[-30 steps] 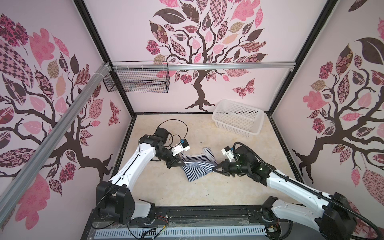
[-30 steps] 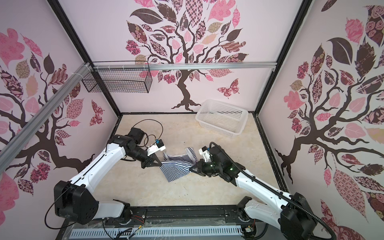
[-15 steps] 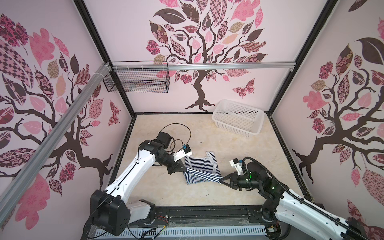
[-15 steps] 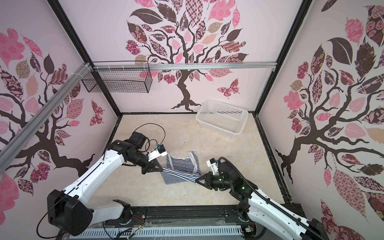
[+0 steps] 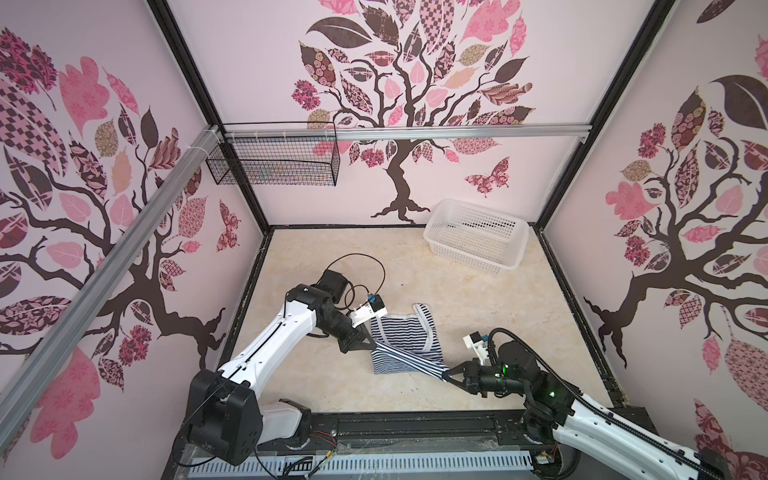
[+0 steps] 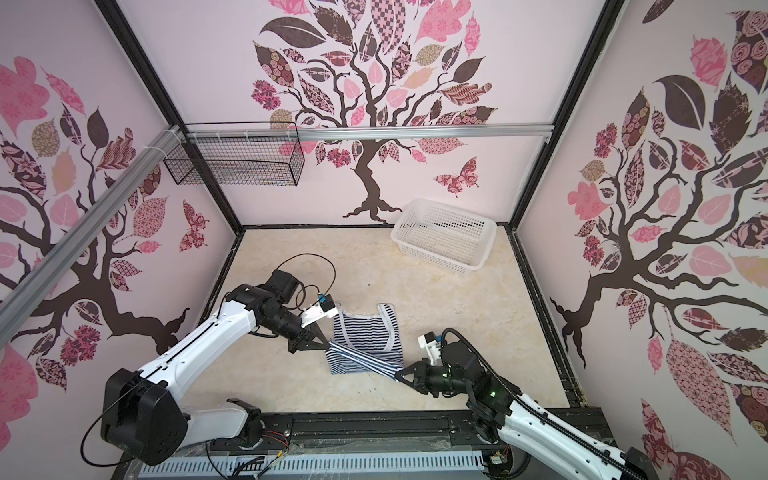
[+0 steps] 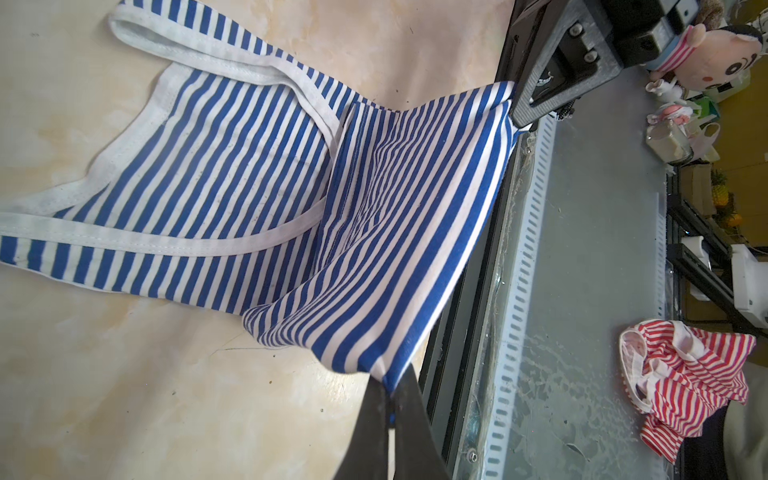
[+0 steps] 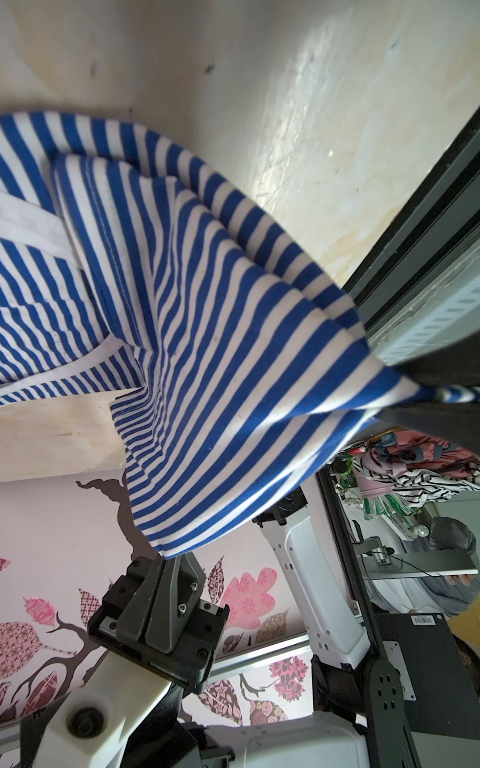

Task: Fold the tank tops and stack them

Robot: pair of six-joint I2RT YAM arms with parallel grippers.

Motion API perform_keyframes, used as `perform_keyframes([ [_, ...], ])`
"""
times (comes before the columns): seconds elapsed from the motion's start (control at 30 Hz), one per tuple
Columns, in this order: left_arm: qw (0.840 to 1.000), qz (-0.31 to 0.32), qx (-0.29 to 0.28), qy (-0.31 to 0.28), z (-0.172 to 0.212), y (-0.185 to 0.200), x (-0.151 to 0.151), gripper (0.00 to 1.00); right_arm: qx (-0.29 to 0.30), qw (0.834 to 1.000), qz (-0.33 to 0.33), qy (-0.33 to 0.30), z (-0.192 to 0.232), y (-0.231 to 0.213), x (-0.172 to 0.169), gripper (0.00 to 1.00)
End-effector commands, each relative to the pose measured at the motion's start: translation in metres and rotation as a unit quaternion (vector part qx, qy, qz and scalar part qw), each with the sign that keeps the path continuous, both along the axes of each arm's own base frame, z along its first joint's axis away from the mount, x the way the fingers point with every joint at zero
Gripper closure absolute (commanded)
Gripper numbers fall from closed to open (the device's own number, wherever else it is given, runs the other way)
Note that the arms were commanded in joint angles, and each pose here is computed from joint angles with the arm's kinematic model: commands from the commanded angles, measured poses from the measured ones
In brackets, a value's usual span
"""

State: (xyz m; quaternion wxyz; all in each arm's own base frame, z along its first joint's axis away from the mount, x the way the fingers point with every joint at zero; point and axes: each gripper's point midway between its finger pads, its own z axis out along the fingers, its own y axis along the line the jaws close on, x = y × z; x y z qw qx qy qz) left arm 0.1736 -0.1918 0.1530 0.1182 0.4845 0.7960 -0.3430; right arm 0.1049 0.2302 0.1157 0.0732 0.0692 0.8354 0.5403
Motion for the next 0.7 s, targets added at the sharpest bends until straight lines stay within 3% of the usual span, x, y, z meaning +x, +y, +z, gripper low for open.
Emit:
perform_keyframes([
  [0.0, 1.000, -0.008, 0.013, -0.003, -0.009, 0.007, -0.004, 1.00, -0.053, 0.998, 0.002, 0.039, -0.028, -0.009, -0.010, 1.00],
  [0.23, 0.995, -0.069, 0.067, 0.035, -0.036, 0.015, -0.039, 1.00, -0.094, 0.994, 0.008, 0.059, -0.054, -0.017, -0.024, 1.00],
  [0.37, 0.991, -0.094, 0.091, 0.041, -0.046, 0.016, -0.052, 1.00, -0.093, 0.994, 0.003, 0.049, -0.048, -0.016, -0.019, 0.99],
  [0.67, 0.993, -0.086, 0.079, -0.010, -0.024, 0.010, -0.036, 1.00, -0.088, 0.996, 0.012, 0.001, -0.001, 0.007, 0.003, 0.96],
])
